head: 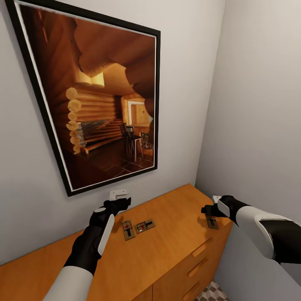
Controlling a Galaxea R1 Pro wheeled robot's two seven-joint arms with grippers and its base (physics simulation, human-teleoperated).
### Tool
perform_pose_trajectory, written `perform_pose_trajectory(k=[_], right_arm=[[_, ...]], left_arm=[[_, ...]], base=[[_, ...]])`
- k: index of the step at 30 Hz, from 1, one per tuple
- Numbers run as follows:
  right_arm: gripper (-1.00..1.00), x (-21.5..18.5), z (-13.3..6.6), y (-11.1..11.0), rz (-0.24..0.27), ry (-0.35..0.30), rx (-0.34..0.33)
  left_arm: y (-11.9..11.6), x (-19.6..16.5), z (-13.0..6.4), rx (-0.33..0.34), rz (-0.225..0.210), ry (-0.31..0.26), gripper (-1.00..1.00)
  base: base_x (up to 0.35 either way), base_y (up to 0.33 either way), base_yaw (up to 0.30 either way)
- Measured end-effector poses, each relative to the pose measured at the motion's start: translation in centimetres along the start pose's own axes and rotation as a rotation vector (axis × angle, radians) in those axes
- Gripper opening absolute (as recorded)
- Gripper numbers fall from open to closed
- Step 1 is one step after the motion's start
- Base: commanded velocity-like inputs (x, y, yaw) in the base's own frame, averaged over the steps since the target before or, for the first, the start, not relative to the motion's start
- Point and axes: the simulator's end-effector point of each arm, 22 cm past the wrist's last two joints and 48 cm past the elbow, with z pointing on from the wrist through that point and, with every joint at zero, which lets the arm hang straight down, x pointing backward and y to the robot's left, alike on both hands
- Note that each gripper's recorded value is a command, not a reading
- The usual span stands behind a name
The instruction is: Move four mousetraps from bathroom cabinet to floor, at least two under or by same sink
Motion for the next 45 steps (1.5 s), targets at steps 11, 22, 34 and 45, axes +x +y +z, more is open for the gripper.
perform_pose_trajectory(k=[11,22,34,45], right_arm=[[1.00,0.1,0.0,-0.2,0.001,0.003,0.005],[1.00,0.5,0.0,-0.4,0.001,0.020,0.014],[1.00,0.7,-0.1,-1.8,0.000,0.032,0.081],[1.00,2.1,0.4,-1.7,-0.004,0.052,0.085]], left_arm=[[0.0,0.0,0.0,0.000,0.000,0.000,1.00],[0.0,0.0,0.0,0.000,-0.001,0.000,1.00],[0.0,0.0,0.0,0.001,-0.001,-0.001,1.00],[0.0,-0.1,0.0,0.001,-0.001,-0.002,1.00]], base=[[0.000,0.000,0.000],[0.000,0.000,0.000],[0.000,0.000,0.000],[0.000,0.000,0.000]])
